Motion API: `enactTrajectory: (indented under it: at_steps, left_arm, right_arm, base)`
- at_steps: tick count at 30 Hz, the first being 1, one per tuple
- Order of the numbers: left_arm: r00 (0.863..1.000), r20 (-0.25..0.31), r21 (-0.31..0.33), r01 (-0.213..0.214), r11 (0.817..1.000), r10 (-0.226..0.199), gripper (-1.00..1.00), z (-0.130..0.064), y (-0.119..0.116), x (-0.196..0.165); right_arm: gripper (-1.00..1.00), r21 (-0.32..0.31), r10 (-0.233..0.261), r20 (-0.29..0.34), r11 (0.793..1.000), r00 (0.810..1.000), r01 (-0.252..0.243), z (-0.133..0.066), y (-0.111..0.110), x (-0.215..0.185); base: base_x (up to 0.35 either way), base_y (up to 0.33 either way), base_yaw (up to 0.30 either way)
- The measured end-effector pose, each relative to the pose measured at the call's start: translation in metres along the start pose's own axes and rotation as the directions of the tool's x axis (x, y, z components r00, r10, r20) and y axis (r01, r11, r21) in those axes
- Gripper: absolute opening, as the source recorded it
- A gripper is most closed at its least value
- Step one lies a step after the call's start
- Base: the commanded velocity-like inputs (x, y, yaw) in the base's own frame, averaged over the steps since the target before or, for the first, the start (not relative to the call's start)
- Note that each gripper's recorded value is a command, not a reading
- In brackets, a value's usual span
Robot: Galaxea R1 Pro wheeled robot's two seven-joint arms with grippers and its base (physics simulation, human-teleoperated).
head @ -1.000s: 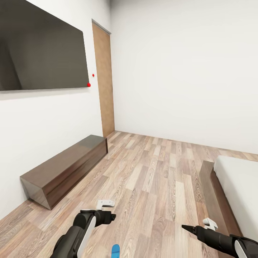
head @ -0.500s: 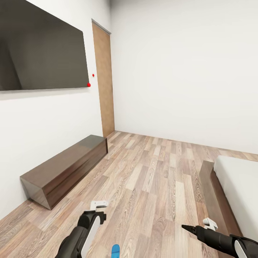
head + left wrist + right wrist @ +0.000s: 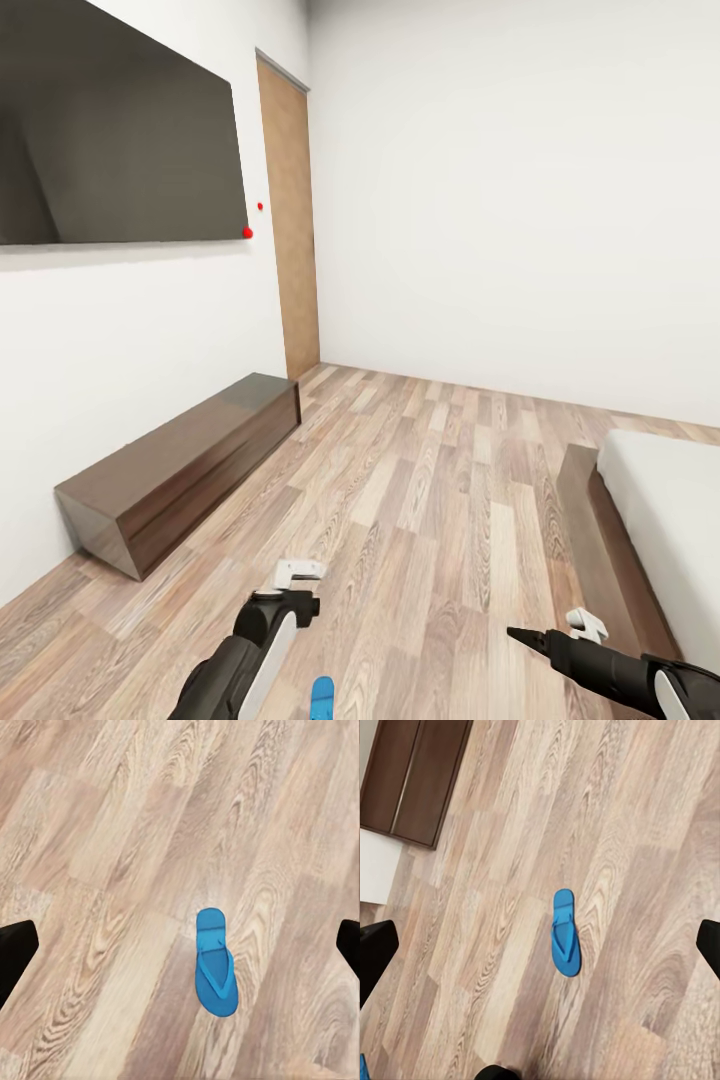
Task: In the bedroom, move the book from the bed onto either nightstand, and place the two sandals side by side next to the bed.
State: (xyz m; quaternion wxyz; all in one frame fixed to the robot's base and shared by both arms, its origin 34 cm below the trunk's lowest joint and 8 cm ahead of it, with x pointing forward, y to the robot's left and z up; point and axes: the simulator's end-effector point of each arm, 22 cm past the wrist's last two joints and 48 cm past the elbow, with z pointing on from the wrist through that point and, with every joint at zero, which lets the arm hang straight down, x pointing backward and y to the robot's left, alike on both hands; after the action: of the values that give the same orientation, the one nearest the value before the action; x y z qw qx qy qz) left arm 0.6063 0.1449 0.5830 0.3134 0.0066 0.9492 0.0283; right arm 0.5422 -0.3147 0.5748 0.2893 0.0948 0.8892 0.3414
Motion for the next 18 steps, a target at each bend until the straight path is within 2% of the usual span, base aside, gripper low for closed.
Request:
enactTrajectory:
  at_steps: [3, 5, 18]
  left_arm:
    - [1.000, 0.003, 0.112, -0.004, 0.994, 0.004, 1.00, 0.003, -0.025, 0.004]
    - [1.000, 0.004, 0.145, -0.006, 0.989, 0.005, 1.00, 0.005, -0.032, 0.007]
    - [1.000, 0.004, 0.168, -0.008, 0.986, 0.007, 1.00, 0.023, -0.039, 0.027]
  right_arm:
    - [1.00, 0.000, -0.001, 0.000, 1.000, 1.000, 0.001, 0.003, -0.004, 0.003]
    - [1.00, 0.000, -0.001, 0.000, 1.000, 1.000, 0.001, 0.005, -0.007, 0.006]
    - [1.00, 0.000, 0.000, 0.000, 1.000, 1.000, 0.000, 0.018, -0.024, 0.022]
  base:
    - [0.000, 0.000, 0.000]
    - [0.000, 0.000, 0.000]
    - [0.000, 0.000, 0.000]
